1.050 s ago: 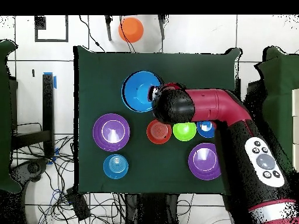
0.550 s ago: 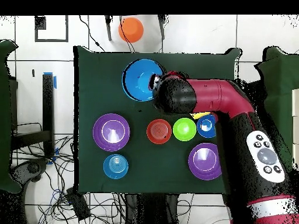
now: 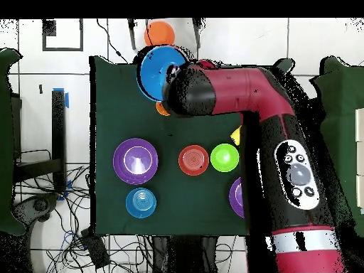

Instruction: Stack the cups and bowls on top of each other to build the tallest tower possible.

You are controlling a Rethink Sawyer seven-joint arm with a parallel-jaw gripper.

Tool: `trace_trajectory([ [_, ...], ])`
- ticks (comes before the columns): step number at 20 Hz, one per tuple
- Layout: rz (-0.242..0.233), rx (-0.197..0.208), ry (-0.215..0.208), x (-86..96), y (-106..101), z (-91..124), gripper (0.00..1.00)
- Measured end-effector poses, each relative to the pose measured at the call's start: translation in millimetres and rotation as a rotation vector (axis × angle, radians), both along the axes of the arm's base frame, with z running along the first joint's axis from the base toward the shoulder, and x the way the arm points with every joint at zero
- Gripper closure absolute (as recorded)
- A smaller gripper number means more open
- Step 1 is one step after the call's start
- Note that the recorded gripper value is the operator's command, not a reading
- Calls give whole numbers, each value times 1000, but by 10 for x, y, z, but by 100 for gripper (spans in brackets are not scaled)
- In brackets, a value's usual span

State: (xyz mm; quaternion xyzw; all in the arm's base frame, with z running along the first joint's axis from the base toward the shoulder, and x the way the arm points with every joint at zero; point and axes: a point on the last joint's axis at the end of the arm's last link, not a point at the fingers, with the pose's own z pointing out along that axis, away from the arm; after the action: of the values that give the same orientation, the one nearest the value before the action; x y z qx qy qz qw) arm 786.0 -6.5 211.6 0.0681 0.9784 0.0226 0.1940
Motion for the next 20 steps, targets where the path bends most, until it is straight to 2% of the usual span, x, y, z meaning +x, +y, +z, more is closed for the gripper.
trace_trajectory([
  [1,5,2,-15,83,101,35,100],
  [5,8,12,-33,230,281,43,100],
  [8,4,9,-30,257,302,-17,100],
  [20,-37,14,22,194,100,-372,100],
])
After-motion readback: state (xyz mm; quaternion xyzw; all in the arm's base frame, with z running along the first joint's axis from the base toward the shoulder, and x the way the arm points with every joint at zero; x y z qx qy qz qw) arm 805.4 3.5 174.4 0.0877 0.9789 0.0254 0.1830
